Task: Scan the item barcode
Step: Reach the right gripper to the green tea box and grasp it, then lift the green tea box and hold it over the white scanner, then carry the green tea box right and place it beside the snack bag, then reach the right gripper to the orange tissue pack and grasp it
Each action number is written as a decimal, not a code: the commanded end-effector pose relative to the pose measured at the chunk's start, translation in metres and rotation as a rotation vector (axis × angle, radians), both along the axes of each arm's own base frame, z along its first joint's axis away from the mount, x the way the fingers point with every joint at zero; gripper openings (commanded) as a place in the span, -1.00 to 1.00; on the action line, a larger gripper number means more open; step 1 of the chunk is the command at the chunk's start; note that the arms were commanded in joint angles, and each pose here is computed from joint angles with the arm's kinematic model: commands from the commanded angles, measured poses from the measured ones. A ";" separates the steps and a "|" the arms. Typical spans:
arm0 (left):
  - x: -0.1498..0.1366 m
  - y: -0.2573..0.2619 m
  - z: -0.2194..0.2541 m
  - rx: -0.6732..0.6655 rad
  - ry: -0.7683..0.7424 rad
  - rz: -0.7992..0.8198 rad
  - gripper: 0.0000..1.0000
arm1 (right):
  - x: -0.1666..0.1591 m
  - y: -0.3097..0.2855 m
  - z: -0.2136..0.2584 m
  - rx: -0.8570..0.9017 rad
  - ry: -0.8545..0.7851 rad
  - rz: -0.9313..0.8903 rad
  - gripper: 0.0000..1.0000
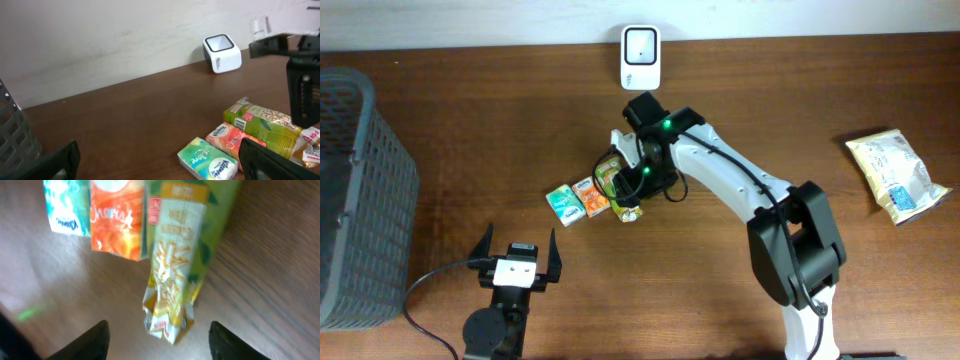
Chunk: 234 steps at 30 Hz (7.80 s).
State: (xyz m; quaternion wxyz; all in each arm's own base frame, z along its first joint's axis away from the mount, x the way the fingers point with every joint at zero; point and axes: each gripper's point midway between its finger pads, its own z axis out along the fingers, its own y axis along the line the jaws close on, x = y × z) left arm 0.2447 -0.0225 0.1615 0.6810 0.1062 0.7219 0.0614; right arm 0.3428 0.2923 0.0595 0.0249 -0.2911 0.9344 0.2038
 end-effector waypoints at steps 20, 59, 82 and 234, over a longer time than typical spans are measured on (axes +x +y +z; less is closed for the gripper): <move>0.000 0.002 -0.002 0.013 0.000 0.008 0.98 | 0.003 -0.017 0.076 0.449 0.064 0.043 -0.92; 0.000 0.002 -0.002 0.013 0.000 0.008 0.98 | 0.263 -0.094 0.215 -0.779 -1.346 -0.276 -0.92; 0.000 0.002 -0.002 0.013 0.000 0.008 0.98 | 0.311 -0.104 0.112 -0.942 -1.316 -0.024 -0.92; 0.000 0.002 -0.002 0.013 0.000 0.008 0.98 | 0.057 -0.001 -0.031 0.023 0.183 -0.088 -0.57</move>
